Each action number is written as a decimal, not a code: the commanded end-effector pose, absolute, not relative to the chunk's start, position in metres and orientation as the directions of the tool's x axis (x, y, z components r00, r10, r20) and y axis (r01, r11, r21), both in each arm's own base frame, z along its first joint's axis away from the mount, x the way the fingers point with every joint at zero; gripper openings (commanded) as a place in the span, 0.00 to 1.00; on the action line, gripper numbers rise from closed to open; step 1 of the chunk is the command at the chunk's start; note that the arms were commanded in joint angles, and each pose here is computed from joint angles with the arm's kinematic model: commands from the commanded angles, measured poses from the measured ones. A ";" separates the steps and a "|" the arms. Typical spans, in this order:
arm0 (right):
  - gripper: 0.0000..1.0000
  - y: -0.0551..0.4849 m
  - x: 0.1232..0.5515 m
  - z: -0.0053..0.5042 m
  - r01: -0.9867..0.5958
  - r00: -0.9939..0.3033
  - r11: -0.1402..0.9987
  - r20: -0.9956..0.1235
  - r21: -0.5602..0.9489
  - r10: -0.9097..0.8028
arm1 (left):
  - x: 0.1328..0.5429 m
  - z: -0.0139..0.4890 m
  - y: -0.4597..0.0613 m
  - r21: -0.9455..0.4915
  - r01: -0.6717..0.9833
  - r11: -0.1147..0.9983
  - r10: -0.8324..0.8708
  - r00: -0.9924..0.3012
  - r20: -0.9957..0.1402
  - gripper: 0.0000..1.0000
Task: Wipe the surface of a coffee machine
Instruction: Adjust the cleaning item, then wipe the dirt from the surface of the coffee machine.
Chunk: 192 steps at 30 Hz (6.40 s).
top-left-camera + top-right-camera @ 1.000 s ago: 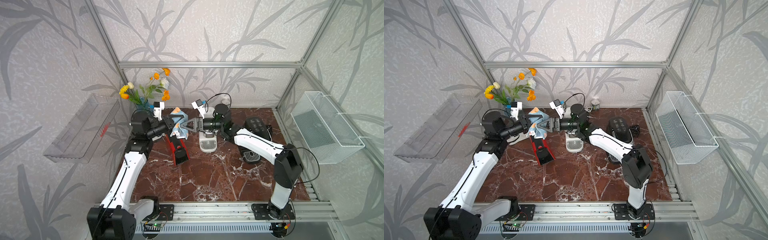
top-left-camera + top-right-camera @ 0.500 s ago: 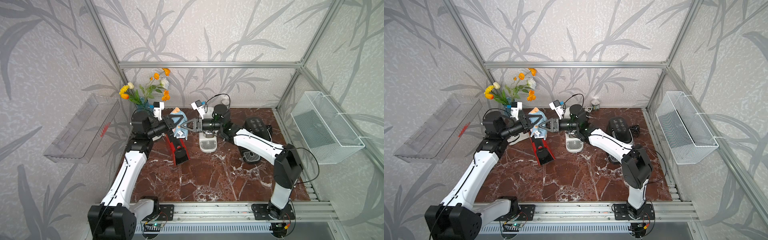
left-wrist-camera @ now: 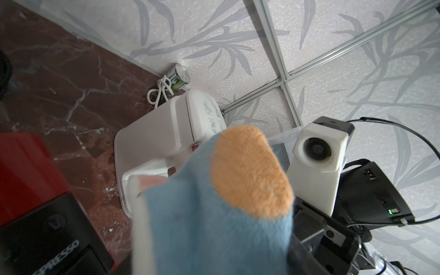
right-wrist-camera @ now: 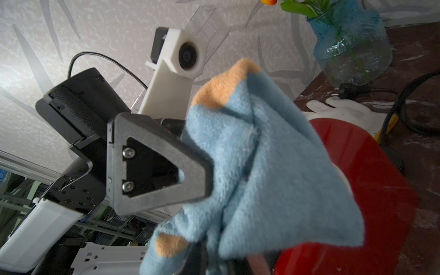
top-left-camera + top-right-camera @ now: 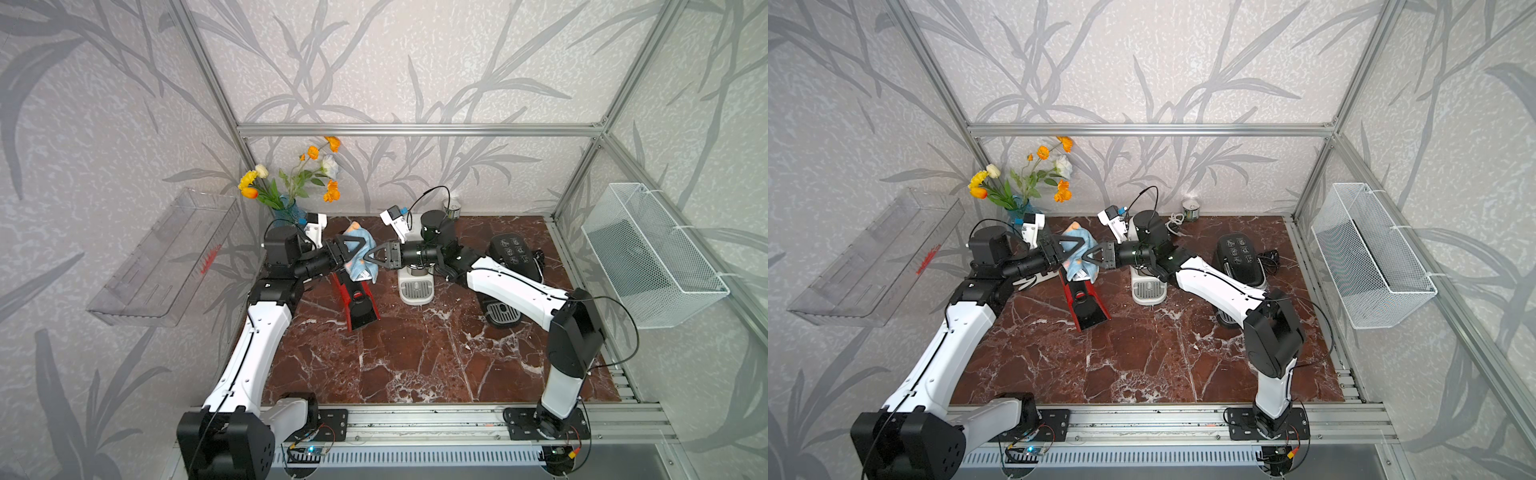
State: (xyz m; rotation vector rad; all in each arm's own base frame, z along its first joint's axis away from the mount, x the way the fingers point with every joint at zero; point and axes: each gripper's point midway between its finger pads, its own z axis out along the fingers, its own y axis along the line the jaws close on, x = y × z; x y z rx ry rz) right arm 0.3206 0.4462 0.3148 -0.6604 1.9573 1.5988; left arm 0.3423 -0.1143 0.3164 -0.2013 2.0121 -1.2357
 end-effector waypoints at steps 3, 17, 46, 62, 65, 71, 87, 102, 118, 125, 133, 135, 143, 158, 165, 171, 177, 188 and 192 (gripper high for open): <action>0.00 0.424 0.337 0.331 -0.740 -0.641 0.318 -0.765 0.593 -0.066 | 0.337 0.333 -0.083 -0.792 0.221 0.570 -0.531 -0.637 -0.559 0.68; 0.00 0.428 0.346 0.268 -0.791 -0.530 0.577 -0.697 0.202 -0.483 | 0.335 0.255 -0.051 -0.800 -0.015 0.600 -0.607 -0.660 -0.443 0.69; 0.00 0.497 0.334 0.140 -0.779 -0.617 0.565 -0.485 0.271 -0.619 | 0.351 0.179 -0.056 -0.836 -0.139 0.531 -0.618 -0.738 -0.269 0.70; 0.00 0.531 0.273 0.095 -0.792 -0.610 0.508 -0.402 0.338 -0.683 | 0.356 0.190 -0.057 -0.847 -0.118 0.519 -0.621 -0.733 -0.278 0.70; 0.00 0.530 0.268 0.082 -0.789 -0.613 0.513 -0.380 0.337 -0.693 | 0.354 0.191 -0.058 -0.846 -0.116 0.521 -0.618 -0.735 -0.280 0.70; 0.00 0.525 0.267 0.055 -0.779 -0.626 0.532 -0.347 0.332 -0.699 | 0.351 0.190 -0.061 -0.847 -0.114 0.519 -0.611 -0.742 -0.275 0.70; 0.00 0.521 0.247 0.163 -0.798 -0.602 0.426 -0.548 0.426 -0.581 | 0.350 0.193 -0.064 -0.845 -0.103 0.524 -0.604 -0.744 -0.285 0.69; 0.00 0.513 0.291 0.263 -0.817 -0.552 0.423 -0.742 0.392 -0.380 | 0.347 0.194 -0.068 -0.846 -0.093 0.526 -0.594 -0.751 -0.287 0.69; 0.00 0.546 0.355 0.187 -0.749 -0.624 0.548 -0.676 0.373 -0.392 | 0.348 0.194 -0.076 -0.842 -0.086 0.532 -0.578 -0.764 -0.287 0.68; 0.00 0.520 0.378 0.168 -0.668 -0.687 0.649 -0.639 0.365 -0.347 | 0.349 0.192 -0.076 -0.841 -0.087 0.534 -0.574 -0.767 -0.285 0.68; 0.00 0.511 0.376 0.167 -0.647 -0.703 0.658 -0.635 0.385 -0.320 | 0.351 0.193 -0.076 -0.841 -0.085 0.534 -0.576 -0.765 -0.288 0.68; 0.00 0.516 0.371 0.161 -0.651 -0.713 0.640 -0.620 0.409 -0.328 | 0.351 0.193 -0.076 -0.842 -0.085 0.532 -0.576 -0.766 -0.286 0.68; 0.00 0.526 0.350 0.121 -0.649 -0.739 0.633 -0.547 0.422 -0.394 | 0.350 0.196 -0.077 -0.844 -0.081 0.531 -0.575 -0.765 -0.288 0.68; 0.00 0.517 0.300 0.085 -0.672 -0.734 0.625 -0.473 0.398 -0.488 | 0.350 0.197 -0.079 -0.844 -0.078 0.531 -0.576 -0.763 -0.292 0.68; 0.00 0.515 0.272 0.103 -0.692 -0.720 0.562 -0.490 0.454 -0.491 | 0.349 0.199 -0.079 -0.845 -0.072 0.530 -0.578 -0.760 -0.298 0.68; 0.00 0.500 0.244 0.129 -0.714 -0.699 0.520 -0.513 0.469 -0.498 | 0.349 0.199 -0.079 -0.844 -0.073 0.531 -0.579 -0.759 -0.298 0.68; 0.00 0.478 0.227 0.170 -0.724 -0.687 0.489 -0.565 0.486 -0.457 | 0.349 0.198 -0.078 -0.840 -0.073 0.538 -0.581 -0.754 -0.307 0.68; 0.00 0.454 0.225 0.245 -0.770 -0.614 0.463 -0.709 0.439 -0.348 | 0.345 0.200 -0.073 -0.817 -0.072 0.573 -0.569 -0.752 -0.332 0.68; 0.00 0.436 0.222 0.277 -0.790 -0.570 0.457 -0.764 0.410 -0.301 | 0.344 0.203 -0.070 -0.811 -0.073 0.581 -0.574 -0.743 -0.344 0.68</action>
